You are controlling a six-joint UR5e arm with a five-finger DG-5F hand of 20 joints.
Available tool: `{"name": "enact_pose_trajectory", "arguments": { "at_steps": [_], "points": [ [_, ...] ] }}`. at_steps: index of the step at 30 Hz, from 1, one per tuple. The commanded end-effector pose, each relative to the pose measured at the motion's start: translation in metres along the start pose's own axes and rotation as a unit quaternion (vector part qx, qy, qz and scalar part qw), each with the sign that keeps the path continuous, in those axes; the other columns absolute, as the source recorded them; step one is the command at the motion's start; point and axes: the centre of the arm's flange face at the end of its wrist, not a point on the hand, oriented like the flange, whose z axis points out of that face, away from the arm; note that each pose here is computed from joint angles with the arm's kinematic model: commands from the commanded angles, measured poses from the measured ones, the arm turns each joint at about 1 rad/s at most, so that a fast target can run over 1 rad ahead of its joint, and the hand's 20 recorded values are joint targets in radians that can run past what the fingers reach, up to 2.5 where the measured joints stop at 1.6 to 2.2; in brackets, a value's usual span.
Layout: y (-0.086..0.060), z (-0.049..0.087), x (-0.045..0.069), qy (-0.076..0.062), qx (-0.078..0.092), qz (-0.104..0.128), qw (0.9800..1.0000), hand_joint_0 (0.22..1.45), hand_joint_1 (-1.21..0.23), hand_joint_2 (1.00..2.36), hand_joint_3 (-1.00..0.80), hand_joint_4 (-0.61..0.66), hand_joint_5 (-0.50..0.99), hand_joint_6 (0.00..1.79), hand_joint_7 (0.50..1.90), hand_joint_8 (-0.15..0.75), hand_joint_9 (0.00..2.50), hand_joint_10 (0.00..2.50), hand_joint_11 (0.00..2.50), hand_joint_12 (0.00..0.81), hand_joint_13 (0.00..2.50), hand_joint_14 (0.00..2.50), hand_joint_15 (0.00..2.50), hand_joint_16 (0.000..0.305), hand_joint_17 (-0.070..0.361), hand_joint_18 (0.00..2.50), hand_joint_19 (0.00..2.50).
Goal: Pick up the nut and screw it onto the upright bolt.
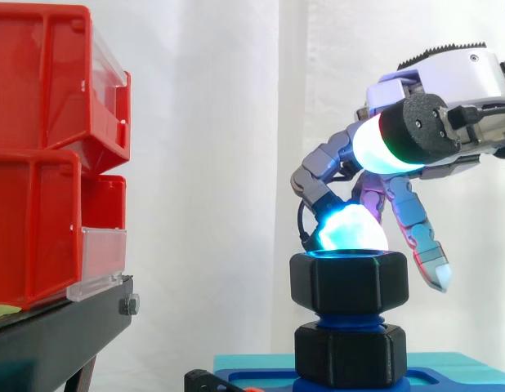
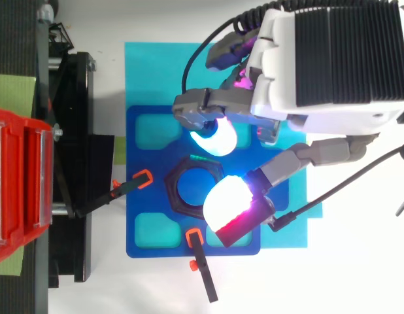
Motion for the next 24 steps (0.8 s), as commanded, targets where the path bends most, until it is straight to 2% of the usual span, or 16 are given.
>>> {"name": "enact_pose_trajectory", "arguments": {
  "at_steps": [1, 3, 4, 5, 6, 8, 9, 11, 12, 13, 14, 16, 18, 19, 21, 24],
  "points": [
    [0.0, 0.001, -0.011, -0.006, -0.004, -0.002, 1.0, 0.5, -0.19, 1.0, -0.5, 0.15, 0.03, 0.5, 1.35, 0.284, 1.5, 0.0, 0.09, 0.306, 1.01, 0.0, 0.0, 0.032, 0.072, 0.72, 0.05],
    [0.001, 0.0, -0.015, -0.006, -0.006, -0.003, 1.0, 0.49, -0.19, 1.0, -0.5, 0.17, 0.01, 0.51, 1.28, 0.293, 1.45, 0.0, 0.09, 0.314, 1.0, 0.0, 0.0, 0.034, 0.076, 0.7, 0.05],
    [0.001, -0.001, -0.023, -0.004, -0.005, -0.005, 1.0, 0.49, -0.19, 1.0, -0.5, 0.19, -0.01, 0.51, 1.2, 0.292, 1.42, 0.0, 0.1, 0.321, 0.98, 0.0, 0.01, 0.035, 0.079, 0.69, 0.05],
    [0.001, -0.001, -0.023, -0.004, -0.005, -0.005, 1.0, 0.49, -0.19, 1.0, -0.5, 0.22, -0.02, 0.51, 1.12, 0.292, 1.37, 0.0, 0.09, 0.327, 0.96, 0.0, 0.01, 0.037, 0.082, 0.68, 0.04],
    [0.003, -0.001, -0.025, -0.004, -0.006, -0.006, 1.0, 0.49, -0.2, 1.0, -0.5, 0.22, -0.03, 0.51, 1.1, 0.297, 1.36, 0.0, 0.1, 0.328, 0.95, 0.0, 0.01, 0.037, 0.082, 0.68, 0.05],
    [0.002, -0.003, -0.037, -0.004, -0.003, -0.01, 0.9999, 0.48, -0.2, 1.0, -0.5, 0.25, -0.07, 0.5, 0.93, 0.294, 1.29, 0.0, 0.07, 0.351, 0.88, 0.0, 0.0, 0.04, 0.091, 0.67, 0.05],
    [0.001, -0.003, -0.04, -0.005, -0.002, -0.012, 0.9999, 0.48, -0.2, 1.0, -0.5, 0.24, -0.07, 0.5, 0.9, 0.286, 1.24, 0.0, 0.06, 0.348, 0.82, 0.0, 0.0, 0.042, 0.095, 0.64, 0.06],
    [0.001, -0.003, -0.046, -0.007, -0.003, -0.016, 0.9998, 0.47, -0.21, 1.0, -0.5, 0.21, -0.11, 0.5, 0.78, 0.276, 0.91, 0.0, 0.0, 0.385, 0.47, 0.0, 0.0, 0.049, 0.109, 0.28, 0.0],
    [0.001, -0.003, -0.05, -0.01, -0.004, -0.018, 0.9998, 0.46, -0.21, 1.0, -0.5, 0.19, -0.12, 0.5, 0.76, 0.267, 0.82, 0.0, 0.0, 0.391, 0.41, 0.0, 0.0, 0.049, 0.111, 0.19, 0.0],
    [0.0, -0.003, -0.05, -0.011, -0.004, -0.019, 0.9997, 0.45, -0.21, 1.0, -0.5, 0.17, -0.14, 0.5, 0.69, 0.257, 0.66, 0.0, 0.0, 0.393, 0.26, 0.0, 0.0, 0.052, 0.116, 0.0, 0.0],
    [0.0, -0.003, -0.05, -0.011, -0.004, -0.019, 0.9997, 0.45, -0.22, 1.0, -0.5, 0.16, -0.17, 0.5, 0.65, 0.246, 0.5, 0.0, 0.0, 0.393, 0.11, 0.0, 0.0, 0.054, 0.121, 0.0, 0.0],
    [0.004, -0.002, -0.049, -0.012, -0.006, -0.02, 0.9997, 0.44, -0.21, 1.0, -0.5, 0.13, -0.19, 0.5, 0.62, 0.232, 0.35, 0.0, 0.0, 0.388, 0.0, 0.0, 0.0, 0.056, 0.127, 0.0, 0.0],
    [0.005, -0.001, -0.047, -0.012, -0.006, -0.02, 0.9997, 0.43, -0.22, 1.0, -0.5, 0.12, -0.2, 0.5, 0.6, 0.225, 0.21, 0.0, 0.0, 0.389, 0.0, 0.0, 0.0, 0.058, 0.131, 0.0, 0.0],
    [0.008, 0.001, -0.037, -0.01, -0.009, -0.022, 0.9997, 0.43, -0.23, 1.0, -0.5, 0.12, -0.21, 0.5, 0.59, 0.224, 0.18, 0.0, 0.0, 0.388, 0.0, 0.0, 0.0, 0.059, 0.133, 0.0, 0.0],
    [0.011, 0.003, -0.025, -0.012, -0.008, -0.021, 0.9997, 0.43, -0.23, 1.0, -0.5, 0.12, -0.21, 0.5, 0.59, 0.217, 0.14, 0.0, 0.0, 0.388, 0.0, 0.0, 0.0, 0.06, 0.135, 0.0, 0.0],
    [0.018, 0.008, -0.019, -0.025, -0.008, -0.021, 0.9994, 0.42, -0.21, 1.0, -0.5, 0.07, -0.21, 0.5, 0.56, 0.212, 0.13, 0.0, 0.0, 0.389, 0.0, 0.0, 0.0, 0.061, 0.138, 0.0, 0.0]
  ]
}}
